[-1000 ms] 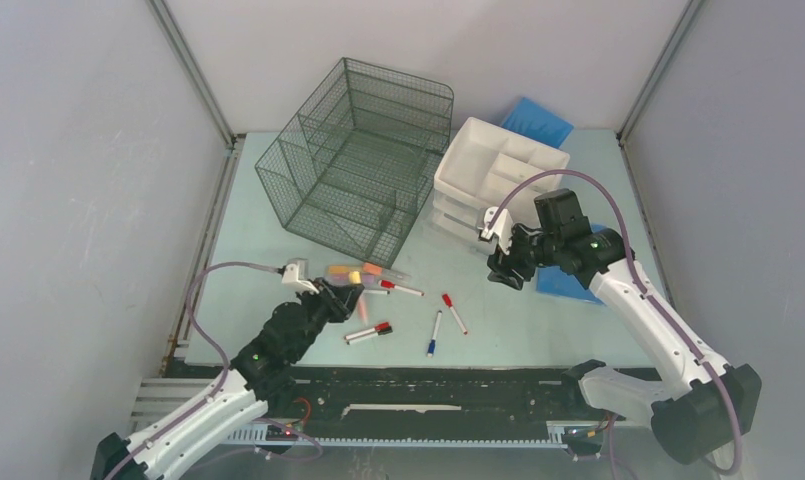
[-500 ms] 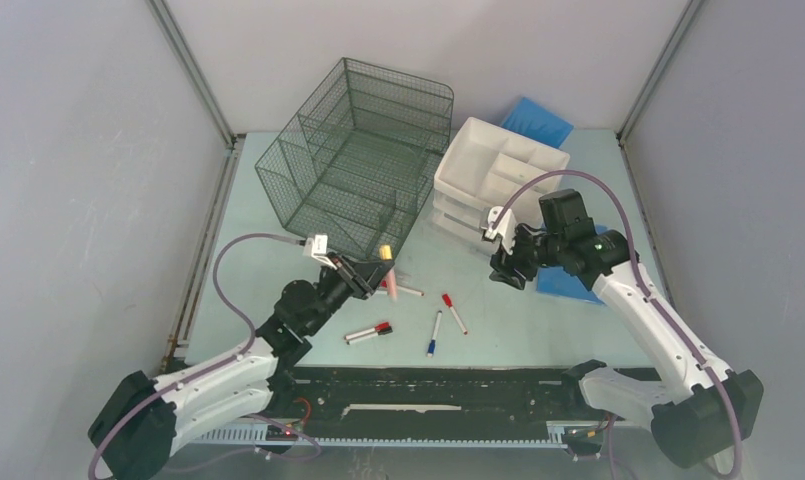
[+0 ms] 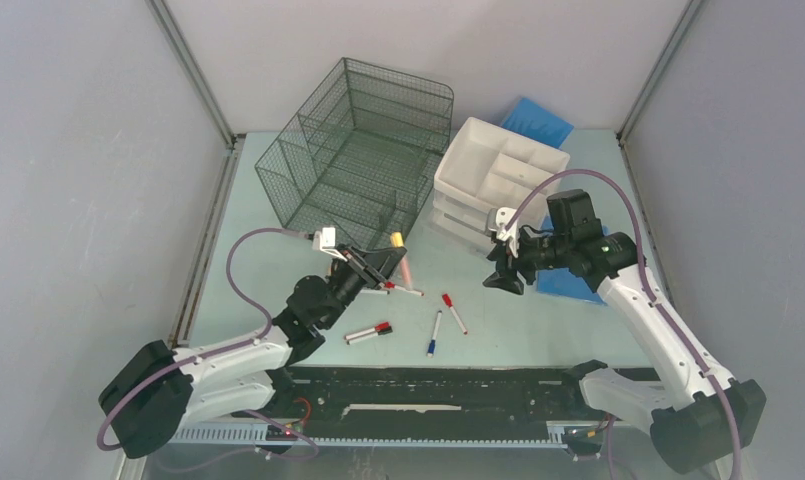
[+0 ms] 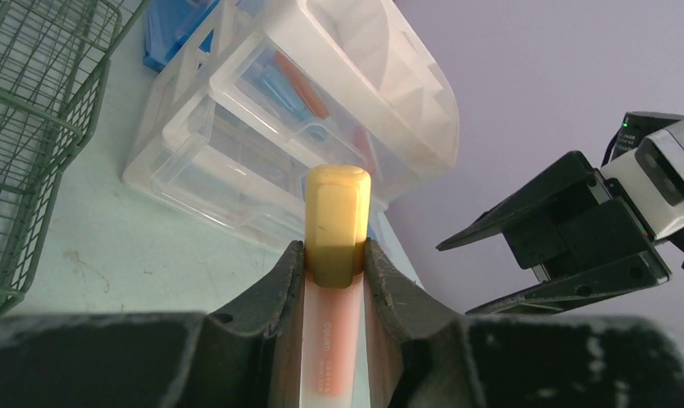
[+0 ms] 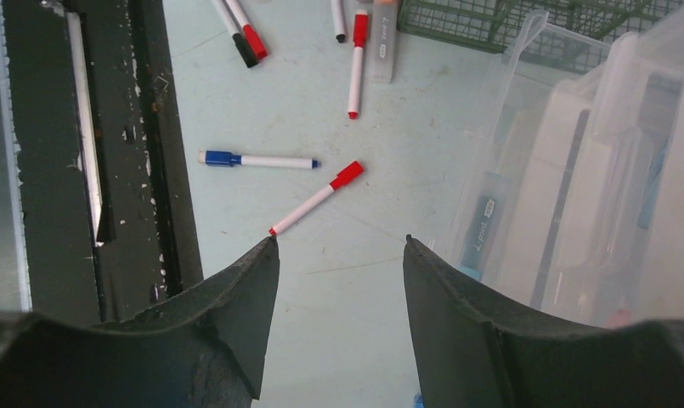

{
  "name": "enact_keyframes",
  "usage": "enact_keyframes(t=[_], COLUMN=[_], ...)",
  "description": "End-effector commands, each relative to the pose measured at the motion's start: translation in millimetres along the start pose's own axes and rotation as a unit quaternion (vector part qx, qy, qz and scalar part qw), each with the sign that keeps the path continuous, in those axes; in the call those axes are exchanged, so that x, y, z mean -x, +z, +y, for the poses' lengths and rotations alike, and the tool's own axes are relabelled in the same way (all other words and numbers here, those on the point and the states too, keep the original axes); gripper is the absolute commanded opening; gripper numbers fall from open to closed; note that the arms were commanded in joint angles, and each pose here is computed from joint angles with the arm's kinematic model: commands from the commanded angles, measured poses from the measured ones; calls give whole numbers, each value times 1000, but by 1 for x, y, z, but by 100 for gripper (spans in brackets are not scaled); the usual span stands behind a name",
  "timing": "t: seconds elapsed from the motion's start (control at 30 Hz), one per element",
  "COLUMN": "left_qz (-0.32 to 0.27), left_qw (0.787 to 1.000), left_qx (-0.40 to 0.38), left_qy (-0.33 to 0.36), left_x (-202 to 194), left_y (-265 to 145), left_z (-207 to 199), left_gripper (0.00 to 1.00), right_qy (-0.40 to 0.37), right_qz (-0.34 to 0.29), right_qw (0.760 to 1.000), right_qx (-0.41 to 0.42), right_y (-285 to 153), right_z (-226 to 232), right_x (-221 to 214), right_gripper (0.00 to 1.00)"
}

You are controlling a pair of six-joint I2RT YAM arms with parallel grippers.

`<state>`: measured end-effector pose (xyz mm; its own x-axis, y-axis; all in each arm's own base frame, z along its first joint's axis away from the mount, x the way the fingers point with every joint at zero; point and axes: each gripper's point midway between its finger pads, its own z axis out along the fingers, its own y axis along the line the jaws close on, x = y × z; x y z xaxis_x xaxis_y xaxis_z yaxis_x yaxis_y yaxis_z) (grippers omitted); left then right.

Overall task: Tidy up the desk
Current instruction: Pick up the stationery from the center of the board, then place the stationery in the drawer.

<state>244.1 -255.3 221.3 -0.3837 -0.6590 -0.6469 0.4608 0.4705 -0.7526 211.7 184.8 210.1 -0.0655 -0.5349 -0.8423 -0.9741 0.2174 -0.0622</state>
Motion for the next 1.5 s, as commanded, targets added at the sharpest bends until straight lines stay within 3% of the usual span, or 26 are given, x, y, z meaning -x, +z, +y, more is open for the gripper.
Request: enact_keyframes(t=[0.0,0.37,0.73,0.93,1.47], left_qz=[-61,-81,-95,-120,-120], left_qw=[997,993,987,977,957], left_qx=[-15,17,56,83,150], left_qy=[-37,-84,-114,-155,-216], left_x=[30,30,25,22,-4], left_y=[11,25,48,57,110], left_z=[-23,-23,-23,-20,-13], left_gripper=[0,0,1,4,7], right_qy=[-15,-22,-25,-21,-35], right_qz=[-38,-34,-20,-21,-25], right_qw=[999,998,999,1000,998], right_qx=[31,49,16,0,-44], right_y=[-8,-13,-20,-23,-32], right_z=[14,16,9,4,-2], right_x=[11,1,-1,2,7], right_gripper=[63,63,63,63,63])
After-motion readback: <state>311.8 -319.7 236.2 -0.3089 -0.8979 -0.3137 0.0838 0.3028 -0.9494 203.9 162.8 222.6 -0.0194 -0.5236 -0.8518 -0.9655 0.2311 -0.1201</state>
